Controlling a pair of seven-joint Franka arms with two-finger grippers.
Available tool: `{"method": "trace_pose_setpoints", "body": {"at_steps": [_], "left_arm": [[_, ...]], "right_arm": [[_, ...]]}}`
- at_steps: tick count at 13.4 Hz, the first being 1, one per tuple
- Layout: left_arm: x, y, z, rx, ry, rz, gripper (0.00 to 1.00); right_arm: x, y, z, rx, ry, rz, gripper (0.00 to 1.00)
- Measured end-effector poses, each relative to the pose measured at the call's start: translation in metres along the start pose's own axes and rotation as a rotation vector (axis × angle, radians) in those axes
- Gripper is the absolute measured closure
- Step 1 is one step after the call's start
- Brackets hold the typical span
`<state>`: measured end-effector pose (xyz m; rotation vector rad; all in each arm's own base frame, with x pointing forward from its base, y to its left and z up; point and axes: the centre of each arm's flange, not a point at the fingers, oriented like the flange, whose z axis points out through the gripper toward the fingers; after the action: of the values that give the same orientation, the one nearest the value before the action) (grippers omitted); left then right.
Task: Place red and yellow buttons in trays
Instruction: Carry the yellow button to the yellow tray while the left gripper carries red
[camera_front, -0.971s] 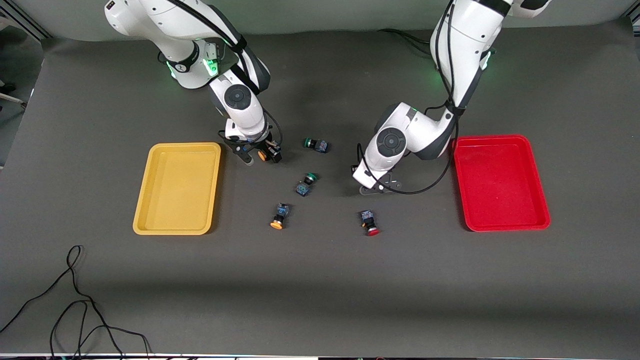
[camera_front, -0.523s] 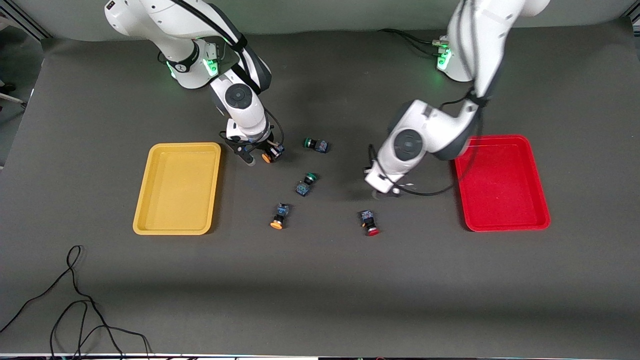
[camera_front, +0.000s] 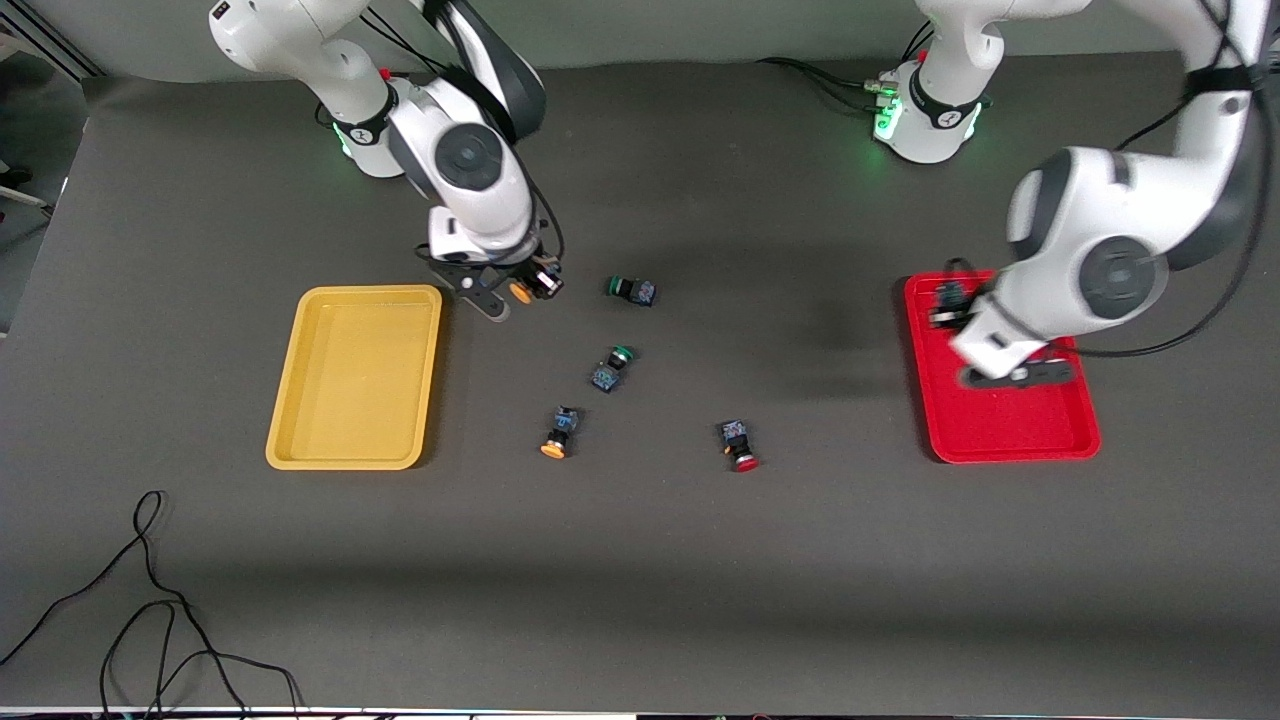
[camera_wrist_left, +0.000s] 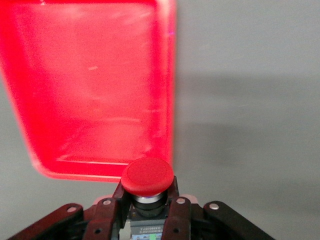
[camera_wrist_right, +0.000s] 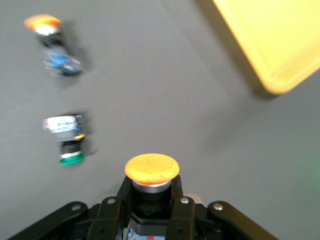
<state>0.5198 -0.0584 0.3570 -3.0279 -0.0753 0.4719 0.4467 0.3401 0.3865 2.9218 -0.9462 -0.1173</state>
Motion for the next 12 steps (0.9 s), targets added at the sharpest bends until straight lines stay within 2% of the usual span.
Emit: {"method": "trace_pose_setpoints", "body": {"at_steps": [2,4,8,11,12], "left_arm": [[-0.006,-0.039,0.038,-0.005,-0.012,-0.007,0.67],[-0.013,-0.062,0.085,-0.025,0.004,-0.011,0.67],[-0.034,-0.066,0.154,-0.048,0.066,-0.007,0.67],[-0.030,-0.061,0.176,-0.059,0.078,-0.001,0.66],[-0.029,-0.061,0.179,-0.061,0.077,-0.001,0.58]], "right_arm": [[0.035,0.012,-0.042,0.042,0.012,-0.104,0.67],[0.079,0.036,-0.058,0.057,0.020,-0.230,0.67],[0.201,0.121,-0.061,0.056,0.019,-0.445,0.67],[0.265,0.194,-0.043,0.055,0.012,-0.534,0.67],[0.277,0.212,-0.026,0.058,0.019,-0.548,0.67]]}}
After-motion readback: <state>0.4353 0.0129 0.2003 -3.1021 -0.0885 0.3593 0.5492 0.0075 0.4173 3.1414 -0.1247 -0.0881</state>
